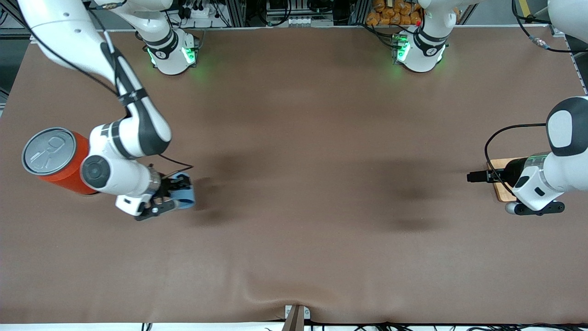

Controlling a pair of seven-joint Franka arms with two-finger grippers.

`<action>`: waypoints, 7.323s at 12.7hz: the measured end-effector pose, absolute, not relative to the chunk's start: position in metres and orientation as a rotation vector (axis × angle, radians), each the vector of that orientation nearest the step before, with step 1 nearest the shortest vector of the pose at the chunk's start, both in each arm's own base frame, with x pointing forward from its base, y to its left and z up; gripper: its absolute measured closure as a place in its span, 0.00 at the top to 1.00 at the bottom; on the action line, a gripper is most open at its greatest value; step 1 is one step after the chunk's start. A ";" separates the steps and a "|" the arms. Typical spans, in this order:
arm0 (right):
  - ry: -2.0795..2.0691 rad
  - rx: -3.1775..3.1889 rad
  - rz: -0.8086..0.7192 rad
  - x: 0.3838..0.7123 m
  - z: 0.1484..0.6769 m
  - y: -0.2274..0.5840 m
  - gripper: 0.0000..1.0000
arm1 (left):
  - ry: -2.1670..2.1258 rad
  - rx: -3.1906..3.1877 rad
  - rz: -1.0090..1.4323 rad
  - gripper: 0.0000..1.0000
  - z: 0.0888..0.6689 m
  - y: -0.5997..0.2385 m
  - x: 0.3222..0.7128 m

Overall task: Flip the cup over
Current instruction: 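Close the right gripper on the blue cup and lift it, then carry the blue cup with the right gripper toward the table's middle, then reach the left gripper toward the blue cup held by the right gripper, then grasp the cup with the left gripper while the right gripper withdraws, then rotate the cup upright with the left gripper and lower it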

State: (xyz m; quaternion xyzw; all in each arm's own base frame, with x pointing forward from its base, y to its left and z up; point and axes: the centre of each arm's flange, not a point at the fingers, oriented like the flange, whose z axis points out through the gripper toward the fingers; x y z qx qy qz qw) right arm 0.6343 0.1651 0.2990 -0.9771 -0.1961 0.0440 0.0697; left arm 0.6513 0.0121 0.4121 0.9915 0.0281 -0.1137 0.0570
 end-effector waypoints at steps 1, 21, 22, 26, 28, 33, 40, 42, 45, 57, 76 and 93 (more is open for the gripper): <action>-0.660 -2.922 0.100 0.633 0.309 0.190 0.74 | 0.085 3.007 -0.343 1.00 0.412 0.012 0.652; -2.134 -2.343 -0.009 0.479 0.260 0.564 0.74 | 0.087 3.008 -0.317 1.00 0.405 0.012 0.656; -2.141 -2.339 -0.009 0.475 0.258 0.569 0.74 | 0.087 3.008 -0.315 1.00 0.405 0.012 0.656; -2.214 -2.301 0.009 0.448 0.245 0.595 0.74 | 0.079 3.009 -0.304 1.00 0.404 0.008 0.657; -2.200 -2.339 0.065 0.441 0.242 0.597 0.74 | 0.063 3.013 -0.295 1.00 0.397 -0.005 0.657; -2.185 -2.363 0.104 0.442 0.233 0.598 0.74 | -0.004 3.014 -0.319 1.00 0.373 -0.038 0.656; -2.187 -2.382 0.099 0.450 0.230 0.594 1.00 | 0.007 2.990 -0.372 1.00 0.352 -0.044 0.653; -2.188 -2.383 0.097 0.450 0.230 0.594 1.00 | 0.068 2.883 -0.402 1.00 0.341 -0.051 0.653; -2.189 -2.383 0.095 0.450 0.231 0.595 1.00 | 0.157 2.670 -0.492 1.00 0.309 -0.078 0.645; -1.968 -2.607 0.103 0.539 0.363 0.509 1.00 | 0.045 2.456 -0.591 1.00 0.241 -0.274 0.598; -0.282 -3.091 0.073 0.639 0.582 0.081 1.00 | 0.127 2.480 -0.528 1.00 0.180 -0.371 0.530; 0.322 -3.083 -0.053 0.532 0.670 0.021 1.00 | 0.220 2.755 -0.306 0.06 0.245 -0.356 0.558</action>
